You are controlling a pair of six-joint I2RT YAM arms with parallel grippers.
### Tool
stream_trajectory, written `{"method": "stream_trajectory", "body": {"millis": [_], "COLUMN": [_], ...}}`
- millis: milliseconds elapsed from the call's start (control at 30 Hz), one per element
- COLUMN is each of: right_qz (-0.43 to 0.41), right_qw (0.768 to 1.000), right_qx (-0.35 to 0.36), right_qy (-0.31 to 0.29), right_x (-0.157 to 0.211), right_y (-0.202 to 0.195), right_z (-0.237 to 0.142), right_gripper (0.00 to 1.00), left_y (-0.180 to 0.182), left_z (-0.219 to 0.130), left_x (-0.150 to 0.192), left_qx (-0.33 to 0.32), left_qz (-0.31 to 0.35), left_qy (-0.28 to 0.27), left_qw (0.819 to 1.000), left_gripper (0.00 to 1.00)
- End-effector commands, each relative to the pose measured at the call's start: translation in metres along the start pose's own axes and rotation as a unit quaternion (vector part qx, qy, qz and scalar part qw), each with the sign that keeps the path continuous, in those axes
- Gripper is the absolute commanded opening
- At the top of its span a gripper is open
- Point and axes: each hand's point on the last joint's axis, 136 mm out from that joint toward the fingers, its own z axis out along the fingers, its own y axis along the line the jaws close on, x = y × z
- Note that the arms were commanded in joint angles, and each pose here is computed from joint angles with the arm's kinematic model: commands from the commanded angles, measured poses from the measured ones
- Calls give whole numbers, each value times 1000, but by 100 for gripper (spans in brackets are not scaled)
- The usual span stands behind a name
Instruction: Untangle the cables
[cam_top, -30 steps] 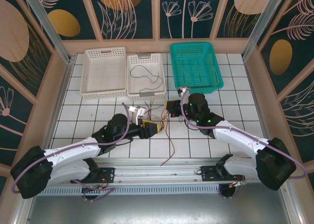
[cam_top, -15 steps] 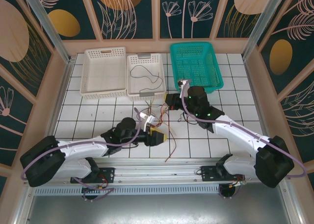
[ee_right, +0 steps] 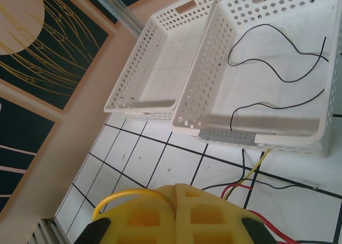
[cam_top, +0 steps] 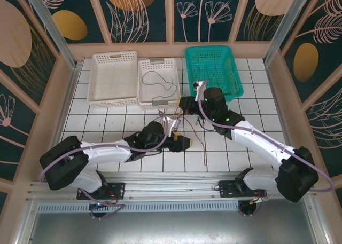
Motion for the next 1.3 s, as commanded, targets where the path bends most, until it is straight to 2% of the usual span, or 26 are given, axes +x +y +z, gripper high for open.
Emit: {"method": "stream_trajectory", "body": {"millis": [0, 267, 633, 733, 967, 1267], "right_qz": [3, 6, 6, 5, 12, 30], "right_qw": [1000, 999, 999, 999, 999, 997], "right_qx": [-21, -25, -34, -29, -7, 21], "right_qy": [-17, -19, -31, -32, -45, -62], "right_x": [-20, -23, -30, -30, -35, -44], "right_y": [16, 20, 28, 26, 17, -1], "right_z": [-5, -9, -15, -15, -20, -28], "right_gripper": [0, 0, 0, 0, 0, 0], "left_y": [4, 7, 25, 22, 22, 25], "left_z": [9, 22, 47, 48, 45, 29], "left_x": [-8, -38, -30, -32, -24, -13], "left_qx": [-18, -53, -74, -71, -64, -62], "left_qz": [13, 5, -30, -28, -27, -26], "left_qy": [-12, -54, -36, -36, -27, -25], "left_qw": [1000, 997, 996, 996, 997, 997], "left_gripper": [70, 74, 69, 61, 23, 3]}}
